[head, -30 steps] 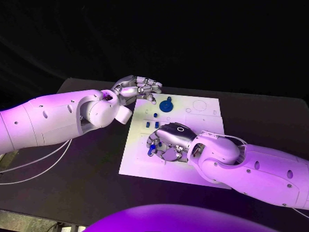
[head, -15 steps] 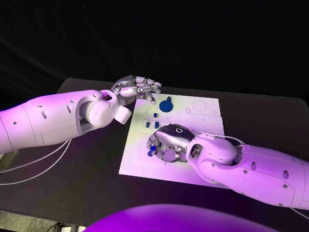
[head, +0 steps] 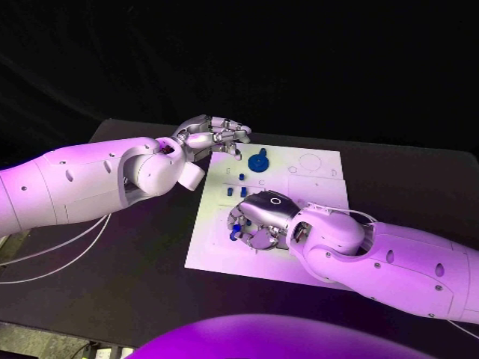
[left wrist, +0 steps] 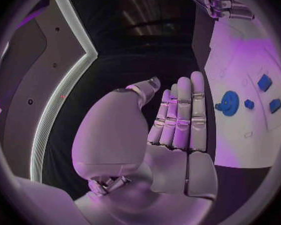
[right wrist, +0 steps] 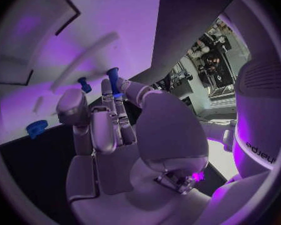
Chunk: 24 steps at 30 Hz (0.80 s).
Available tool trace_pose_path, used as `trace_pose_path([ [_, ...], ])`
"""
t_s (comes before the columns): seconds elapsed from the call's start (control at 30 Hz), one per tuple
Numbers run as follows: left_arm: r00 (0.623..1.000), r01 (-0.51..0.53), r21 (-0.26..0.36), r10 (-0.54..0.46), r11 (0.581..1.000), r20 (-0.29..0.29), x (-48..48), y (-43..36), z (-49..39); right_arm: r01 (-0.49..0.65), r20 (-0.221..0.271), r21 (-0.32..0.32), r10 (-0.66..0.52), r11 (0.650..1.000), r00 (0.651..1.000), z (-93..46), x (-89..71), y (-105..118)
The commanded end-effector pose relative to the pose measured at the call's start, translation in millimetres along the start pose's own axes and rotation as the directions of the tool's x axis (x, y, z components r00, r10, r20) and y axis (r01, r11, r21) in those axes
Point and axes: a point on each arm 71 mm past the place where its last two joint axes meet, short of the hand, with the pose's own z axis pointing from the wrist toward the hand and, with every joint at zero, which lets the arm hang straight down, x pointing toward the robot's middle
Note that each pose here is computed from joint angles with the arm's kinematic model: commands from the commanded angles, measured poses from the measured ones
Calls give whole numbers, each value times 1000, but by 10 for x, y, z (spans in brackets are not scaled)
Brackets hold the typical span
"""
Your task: Assemble the parts on the task board
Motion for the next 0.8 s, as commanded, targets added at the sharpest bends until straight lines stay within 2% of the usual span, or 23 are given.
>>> trace_pose_path([
  [0.03,1000,1,11,-1,1000,-4,16,-10,4,7,-31,-3,-7,1000,999,2,65,13],
  [0.27,1000,-1,10,1,1000,0,10,-10,2,-10,-1,11,10,1000,1000,-10,50,-5],
  [0.47,1000,-3,12,3,1000,7,0,-11,-1,-37,49,20,36,999,998,-66,12,-30],
  [0.6,1000,-3,12,3,1000,9,-6,-12,-3,-62,95,13,60,998,994,-137,-31,-28],
  [0.8,1000,-4,12,4,1000,12,-19,-12,-8,-127,203,-15,128,992,971,-291,-176,-71],
])
